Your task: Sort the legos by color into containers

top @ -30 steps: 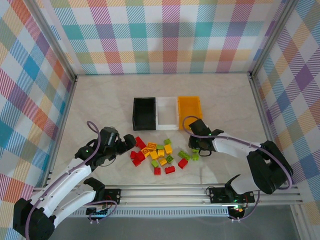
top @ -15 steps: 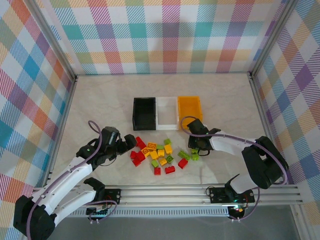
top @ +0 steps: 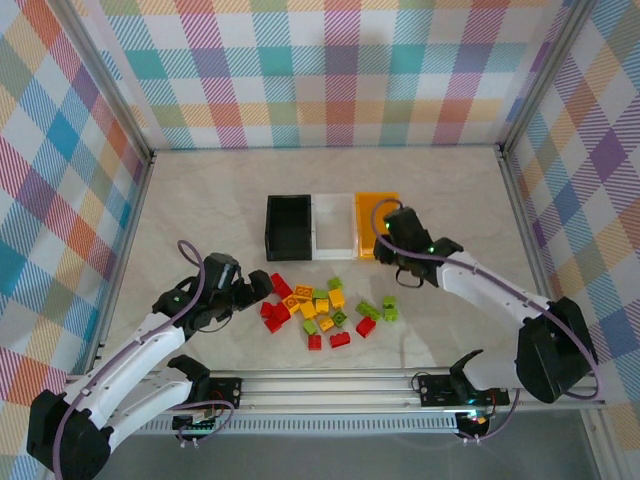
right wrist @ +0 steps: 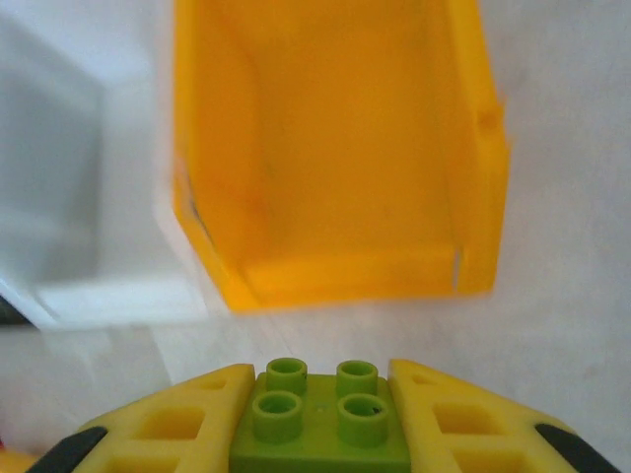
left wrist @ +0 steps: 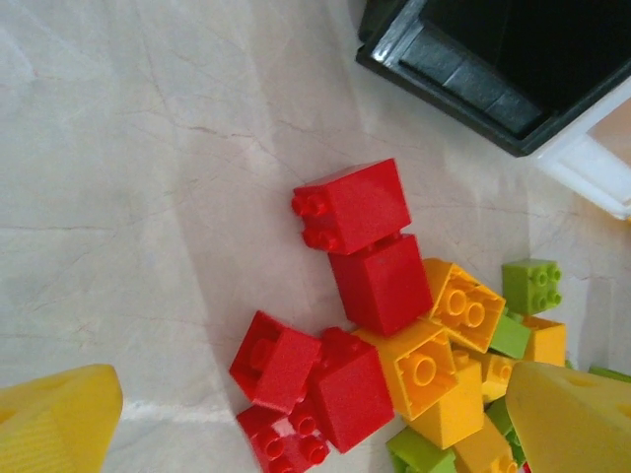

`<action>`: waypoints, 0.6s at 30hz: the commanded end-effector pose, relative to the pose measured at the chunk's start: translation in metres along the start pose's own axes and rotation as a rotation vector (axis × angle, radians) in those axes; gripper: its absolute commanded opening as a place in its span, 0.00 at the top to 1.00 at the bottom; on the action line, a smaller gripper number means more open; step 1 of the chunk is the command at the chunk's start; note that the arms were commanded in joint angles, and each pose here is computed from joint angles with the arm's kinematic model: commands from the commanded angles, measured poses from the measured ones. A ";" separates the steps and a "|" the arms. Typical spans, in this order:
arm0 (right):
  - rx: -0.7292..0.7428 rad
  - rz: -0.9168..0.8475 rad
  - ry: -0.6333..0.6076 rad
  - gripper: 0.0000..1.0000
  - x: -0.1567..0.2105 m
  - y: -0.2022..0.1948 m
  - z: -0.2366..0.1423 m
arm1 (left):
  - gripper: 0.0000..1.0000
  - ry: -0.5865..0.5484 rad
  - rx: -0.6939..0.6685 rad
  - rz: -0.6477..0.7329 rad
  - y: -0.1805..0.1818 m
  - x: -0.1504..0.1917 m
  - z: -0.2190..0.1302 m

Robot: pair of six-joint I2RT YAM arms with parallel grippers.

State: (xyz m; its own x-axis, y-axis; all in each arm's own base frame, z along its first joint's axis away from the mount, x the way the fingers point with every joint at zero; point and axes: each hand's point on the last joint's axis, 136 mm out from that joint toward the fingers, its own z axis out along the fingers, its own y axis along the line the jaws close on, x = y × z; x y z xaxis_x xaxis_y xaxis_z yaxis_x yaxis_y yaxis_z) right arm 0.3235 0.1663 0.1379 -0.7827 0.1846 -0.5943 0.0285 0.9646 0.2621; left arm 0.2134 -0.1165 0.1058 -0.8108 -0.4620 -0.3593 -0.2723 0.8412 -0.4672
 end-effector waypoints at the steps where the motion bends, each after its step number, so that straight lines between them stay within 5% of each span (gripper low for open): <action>1: 0.024 -0.007 0.021 0.73 -0.019 -0.002 0.022 | 0.00 -0.004 -0.067 0.031 0.003 -0.006 -0.010; 9: 0.051 0.018 0.051 0.68 -0.061 0.008 0.072 | 0.00 -0.026 -0.049 0.060 0.003 -0.007 -0.014; 14: 0.024 0.031 0.045 0.40 -0.072 0.017 0.072 | 0.04 0.028 -0.051 0.102 0.002 0.001 -0.003; 18: -0.043 0.038 0.021 0.32 -0.074 0.025 0.053 | 0.07 0.044 -0.046 0.163 -0.011 0.000 0.010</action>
State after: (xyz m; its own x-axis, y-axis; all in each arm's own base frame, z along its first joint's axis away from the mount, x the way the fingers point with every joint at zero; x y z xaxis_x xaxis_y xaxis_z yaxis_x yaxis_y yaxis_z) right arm 0.4213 0.1812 0.1211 -0.8125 0.2084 -0.5444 0.0746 0.9634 0.2575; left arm 0.2148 -0.1148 0.0977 -0.8515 -0.3754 -0.3659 -0.2357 0.8976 -0.3724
